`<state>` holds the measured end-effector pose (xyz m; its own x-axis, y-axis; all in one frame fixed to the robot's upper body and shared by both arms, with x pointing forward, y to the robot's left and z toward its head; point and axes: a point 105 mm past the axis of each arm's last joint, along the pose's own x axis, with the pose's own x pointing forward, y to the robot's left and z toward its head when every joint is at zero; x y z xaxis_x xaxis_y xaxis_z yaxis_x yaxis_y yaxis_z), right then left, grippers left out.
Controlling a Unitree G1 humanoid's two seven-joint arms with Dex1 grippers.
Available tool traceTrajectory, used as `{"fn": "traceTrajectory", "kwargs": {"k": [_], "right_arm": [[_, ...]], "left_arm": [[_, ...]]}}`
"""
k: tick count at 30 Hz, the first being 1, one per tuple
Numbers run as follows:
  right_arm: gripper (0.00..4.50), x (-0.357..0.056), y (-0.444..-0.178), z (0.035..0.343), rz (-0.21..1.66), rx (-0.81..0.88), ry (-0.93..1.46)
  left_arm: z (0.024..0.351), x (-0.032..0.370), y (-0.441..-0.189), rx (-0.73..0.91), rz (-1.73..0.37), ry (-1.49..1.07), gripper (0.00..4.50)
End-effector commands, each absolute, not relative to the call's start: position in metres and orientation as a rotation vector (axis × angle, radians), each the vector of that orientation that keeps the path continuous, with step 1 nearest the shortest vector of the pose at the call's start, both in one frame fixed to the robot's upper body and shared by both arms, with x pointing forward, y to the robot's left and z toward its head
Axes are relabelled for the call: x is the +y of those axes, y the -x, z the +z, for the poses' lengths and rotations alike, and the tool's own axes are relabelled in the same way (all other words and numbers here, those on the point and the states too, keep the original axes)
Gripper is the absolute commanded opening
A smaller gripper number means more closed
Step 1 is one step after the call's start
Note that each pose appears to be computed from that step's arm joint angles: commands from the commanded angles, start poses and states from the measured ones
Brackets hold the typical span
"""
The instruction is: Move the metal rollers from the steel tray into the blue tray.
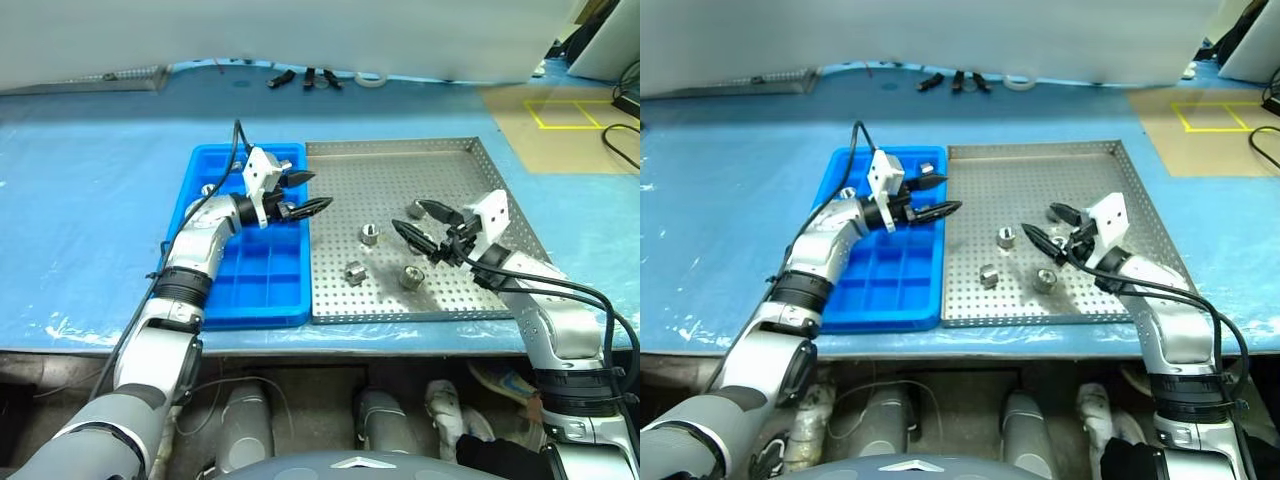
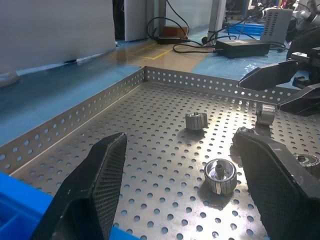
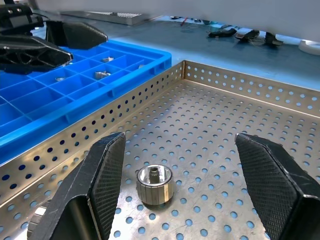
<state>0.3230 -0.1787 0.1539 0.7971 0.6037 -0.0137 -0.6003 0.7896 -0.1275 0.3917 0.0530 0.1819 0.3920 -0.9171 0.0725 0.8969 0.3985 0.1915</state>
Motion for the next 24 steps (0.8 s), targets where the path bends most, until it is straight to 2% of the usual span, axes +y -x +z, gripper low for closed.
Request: {"fn": "traceTrajectory", "kwargs": {"k": [1,5,10,15,24], "right_arm": [[3.67,-0.183,-0.318,0.169,0.628,-0.085,0.136],[3.67,-0.184,-0.313,0.164,0.594,-0.087,0.123],[3.67,-0.185,-0.302,0.156,0.523,-0.096,0.092],[3.67,-0.182,-0.292,0.152,0.481,-0.1,0.077],[3.67,-0.191,-0.274,0.146,0.397,-0.081,0.073]], "left_arm": [[0.195,0.034,-0.396,-0.203,-1.209,-0.23,3.64],[0.187,0.011,-0.399,-0.144,-1.275,-0.332,3.64],[0.16,-0.025,-0.397,0.049,-1.359,-0.53,3.64],[0.14,-0.032,-0.401,0.124,-1.316,-0.67,3.64],[0.123,-0.036,-0.405,0.181,-1.231,-0.727,3.64]]}}
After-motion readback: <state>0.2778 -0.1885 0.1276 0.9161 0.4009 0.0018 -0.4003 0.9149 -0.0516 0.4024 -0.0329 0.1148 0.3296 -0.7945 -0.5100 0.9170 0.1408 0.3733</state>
